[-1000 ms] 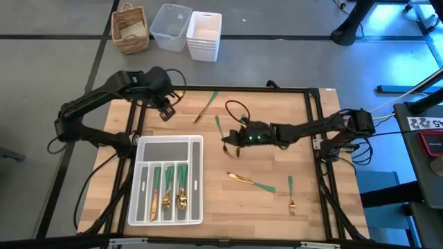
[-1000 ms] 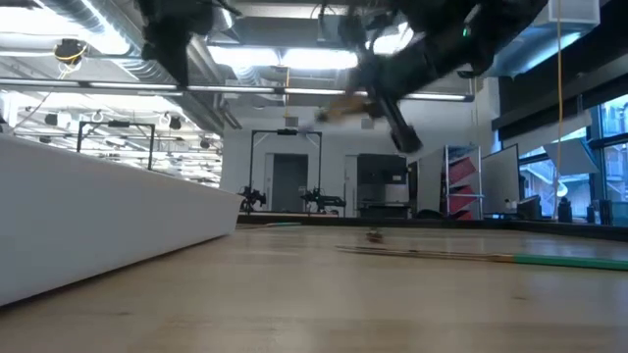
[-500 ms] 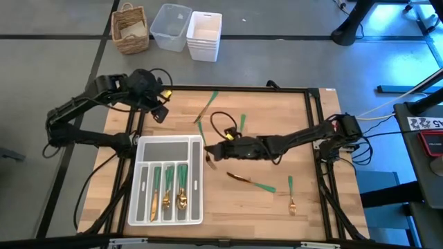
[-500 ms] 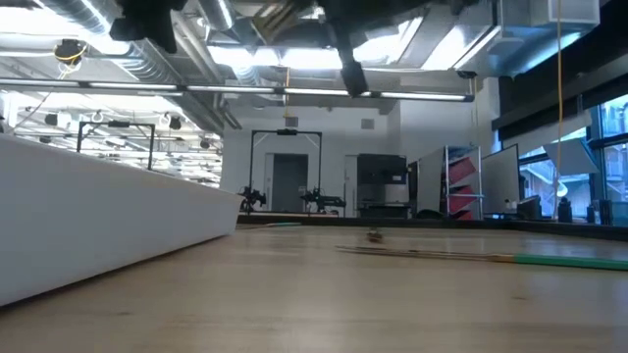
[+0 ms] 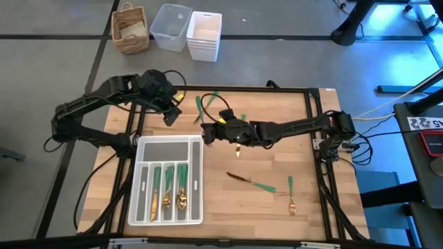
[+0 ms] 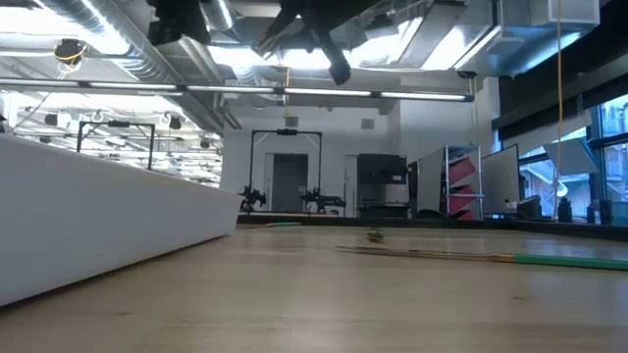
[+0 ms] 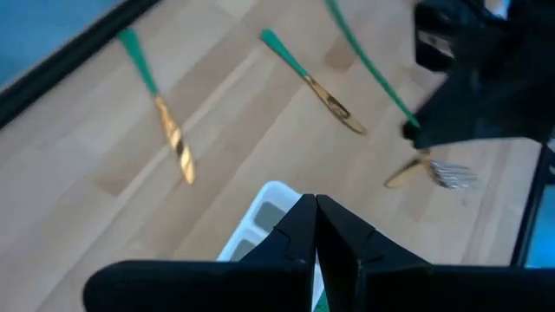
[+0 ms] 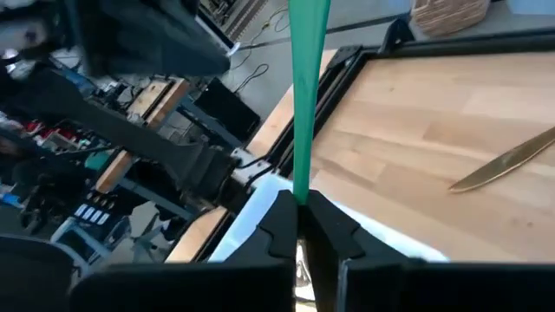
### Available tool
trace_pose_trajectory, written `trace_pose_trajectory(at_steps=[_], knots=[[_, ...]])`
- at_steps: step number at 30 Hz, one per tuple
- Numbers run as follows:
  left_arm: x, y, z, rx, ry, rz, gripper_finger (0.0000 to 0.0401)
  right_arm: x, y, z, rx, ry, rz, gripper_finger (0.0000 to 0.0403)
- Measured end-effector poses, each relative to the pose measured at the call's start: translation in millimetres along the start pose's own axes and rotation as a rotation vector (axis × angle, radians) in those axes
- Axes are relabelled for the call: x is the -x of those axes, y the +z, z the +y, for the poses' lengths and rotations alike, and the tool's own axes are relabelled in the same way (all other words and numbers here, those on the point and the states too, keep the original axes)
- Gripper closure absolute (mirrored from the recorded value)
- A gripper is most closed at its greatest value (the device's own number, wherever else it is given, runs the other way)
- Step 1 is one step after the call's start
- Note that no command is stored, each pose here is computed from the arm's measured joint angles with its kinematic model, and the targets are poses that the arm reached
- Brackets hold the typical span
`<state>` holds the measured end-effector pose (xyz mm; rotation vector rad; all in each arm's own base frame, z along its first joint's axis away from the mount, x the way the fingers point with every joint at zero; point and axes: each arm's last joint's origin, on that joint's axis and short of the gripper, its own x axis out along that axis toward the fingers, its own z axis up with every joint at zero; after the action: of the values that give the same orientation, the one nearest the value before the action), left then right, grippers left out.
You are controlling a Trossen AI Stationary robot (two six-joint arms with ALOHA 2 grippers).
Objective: Sort silverware
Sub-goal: Put the green fork on the silverware tray
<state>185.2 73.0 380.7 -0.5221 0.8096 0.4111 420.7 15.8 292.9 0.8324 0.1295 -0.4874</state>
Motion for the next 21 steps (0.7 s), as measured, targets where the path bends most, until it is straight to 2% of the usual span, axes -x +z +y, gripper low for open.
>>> trace_pose_trajectory(at_steps=[6, 12, 16, 21], knots=[[-26.9, 13.8, -3.6, -0.084, -0.055, 0.028, 0.0397, -4.9, 2.2, -6.3, 0.005, -0.024, 0.002, 0.0398], [-49.9, 26.0, -3.2, -0.174, -0.025, 0.013, 0.0397, -5.3, -1.6, -10.5, 0.027, -0.061, 0.036, 0.0397], [-60.1, 30.6, -0.5, -0.159, 0.005, 0.013, 0.0397, -5.1, -2.5, -12.0, 0.035, -0.078, 0.038, 0.0398], [-67.0, 28.0, 5.1, -0.15, 0.028, 0.082, 0.039, -5.0, -2.6, -13.0, 0.04, -0.095, 0.029, 0.0398]])
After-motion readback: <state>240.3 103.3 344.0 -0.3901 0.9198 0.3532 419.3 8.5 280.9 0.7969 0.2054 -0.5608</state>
